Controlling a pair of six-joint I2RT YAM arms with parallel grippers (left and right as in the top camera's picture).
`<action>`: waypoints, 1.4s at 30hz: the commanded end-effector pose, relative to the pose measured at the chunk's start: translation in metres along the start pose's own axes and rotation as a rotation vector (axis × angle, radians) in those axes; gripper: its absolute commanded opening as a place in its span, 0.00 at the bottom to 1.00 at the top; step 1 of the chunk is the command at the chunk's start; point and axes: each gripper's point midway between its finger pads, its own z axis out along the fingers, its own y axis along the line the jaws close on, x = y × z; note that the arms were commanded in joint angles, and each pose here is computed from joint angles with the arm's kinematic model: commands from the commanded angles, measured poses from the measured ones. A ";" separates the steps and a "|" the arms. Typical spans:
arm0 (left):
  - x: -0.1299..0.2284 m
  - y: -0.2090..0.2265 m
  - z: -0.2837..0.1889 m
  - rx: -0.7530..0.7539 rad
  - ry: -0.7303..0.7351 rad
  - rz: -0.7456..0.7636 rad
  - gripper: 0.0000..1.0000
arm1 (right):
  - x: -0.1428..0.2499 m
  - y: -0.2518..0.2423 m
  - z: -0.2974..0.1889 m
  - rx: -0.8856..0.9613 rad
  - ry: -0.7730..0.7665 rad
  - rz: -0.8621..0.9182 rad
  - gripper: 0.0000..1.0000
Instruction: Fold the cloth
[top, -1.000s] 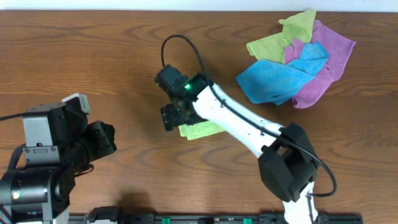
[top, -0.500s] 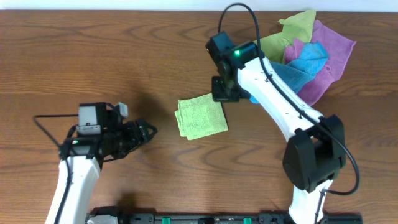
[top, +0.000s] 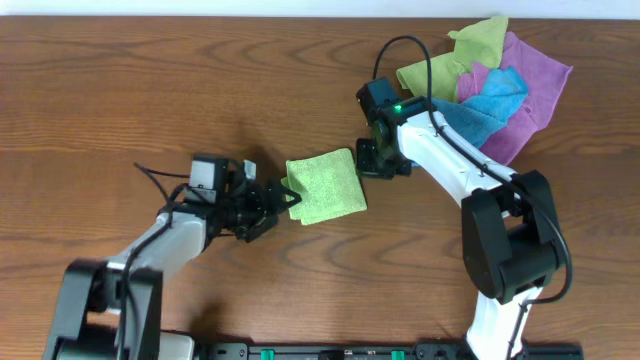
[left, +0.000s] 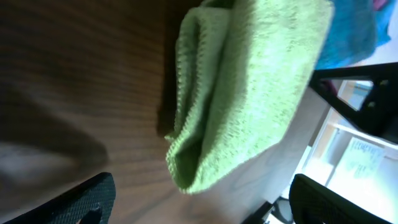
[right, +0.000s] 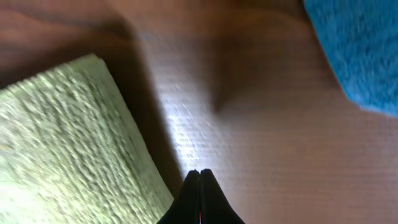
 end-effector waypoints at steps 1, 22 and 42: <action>0.004 0.004 0.011 -0.009 0.027 -0.081 0.91 | 0.001 0.000 0.010 -0.011 0.019 -0.001 0.02; 0.010 0.014 0.041 -0.070 0.027 -0.182 0.84 | 0.025 0.068 0.023 -0.224 0.097 -0.070 0.02; -0.004 0.017 0.040 -0.087 -0.023 -0.161 0.06 | 0.019 0.063 0.010 -0.318 0.140 -0.063 0.02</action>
